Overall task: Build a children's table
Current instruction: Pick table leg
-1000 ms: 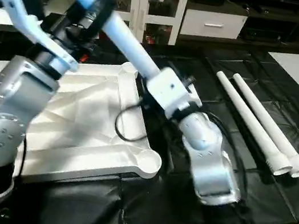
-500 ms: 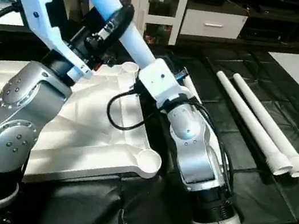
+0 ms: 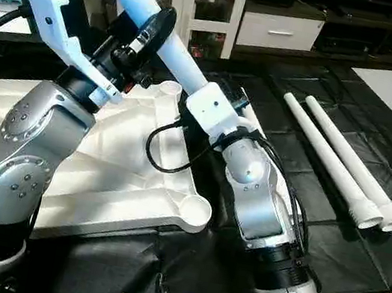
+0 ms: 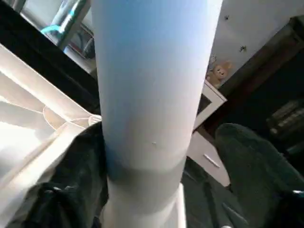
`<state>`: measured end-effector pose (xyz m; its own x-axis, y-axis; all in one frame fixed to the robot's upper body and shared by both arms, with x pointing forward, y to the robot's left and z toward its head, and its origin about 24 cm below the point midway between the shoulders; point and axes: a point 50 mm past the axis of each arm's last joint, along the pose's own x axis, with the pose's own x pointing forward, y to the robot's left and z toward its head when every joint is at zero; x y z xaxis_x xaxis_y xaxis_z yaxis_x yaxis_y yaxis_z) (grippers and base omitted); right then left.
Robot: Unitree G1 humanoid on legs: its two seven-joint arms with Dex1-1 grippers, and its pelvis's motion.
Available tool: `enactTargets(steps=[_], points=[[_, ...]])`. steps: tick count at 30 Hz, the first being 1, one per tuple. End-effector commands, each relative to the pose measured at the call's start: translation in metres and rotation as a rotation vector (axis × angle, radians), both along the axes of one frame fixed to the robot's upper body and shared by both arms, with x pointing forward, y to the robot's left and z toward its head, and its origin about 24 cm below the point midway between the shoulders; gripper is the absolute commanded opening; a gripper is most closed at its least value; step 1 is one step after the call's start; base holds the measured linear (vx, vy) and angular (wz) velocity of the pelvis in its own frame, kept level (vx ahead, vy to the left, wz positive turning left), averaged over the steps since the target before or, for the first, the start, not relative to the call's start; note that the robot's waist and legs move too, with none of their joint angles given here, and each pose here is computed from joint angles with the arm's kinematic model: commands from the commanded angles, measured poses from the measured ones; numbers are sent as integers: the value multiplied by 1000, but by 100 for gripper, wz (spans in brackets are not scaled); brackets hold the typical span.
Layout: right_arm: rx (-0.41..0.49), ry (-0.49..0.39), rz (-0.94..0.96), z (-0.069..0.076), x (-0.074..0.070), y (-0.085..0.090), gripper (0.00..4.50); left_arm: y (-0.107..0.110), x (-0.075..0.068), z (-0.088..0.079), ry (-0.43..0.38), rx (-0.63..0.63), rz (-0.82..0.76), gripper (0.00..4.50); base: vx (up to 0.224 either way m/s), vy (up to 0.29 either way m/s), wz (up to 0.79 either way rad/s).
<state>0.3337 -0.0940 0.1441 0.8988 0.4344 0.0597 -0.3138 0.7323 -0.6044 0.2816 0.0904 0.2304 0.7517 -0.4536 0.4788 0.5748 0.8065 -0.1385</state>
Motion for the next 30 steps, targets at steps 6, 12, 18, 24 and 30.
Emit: enactTargets(steps=[6,12,18,24,30], points=[[7,1,-11,0,4,-10,291,4,1,4,-14,-15,-8,163,0,0,0],[2,-2,-18,-1,6,-11,255,4,1,4,-12,-14,-12,163,0,0,0],[1,0,-8,-2,5,-11,255,5,2,4,-13,-15,-15,163,0,0,0],[-4,-1,-21,-2,7,-14,255,4,1,3,-10,-6,-27,163,0,0,0],[9,3,-25,-3,7,-16,282,5,1,3,-10,-8,-21,163,0,0,0]])
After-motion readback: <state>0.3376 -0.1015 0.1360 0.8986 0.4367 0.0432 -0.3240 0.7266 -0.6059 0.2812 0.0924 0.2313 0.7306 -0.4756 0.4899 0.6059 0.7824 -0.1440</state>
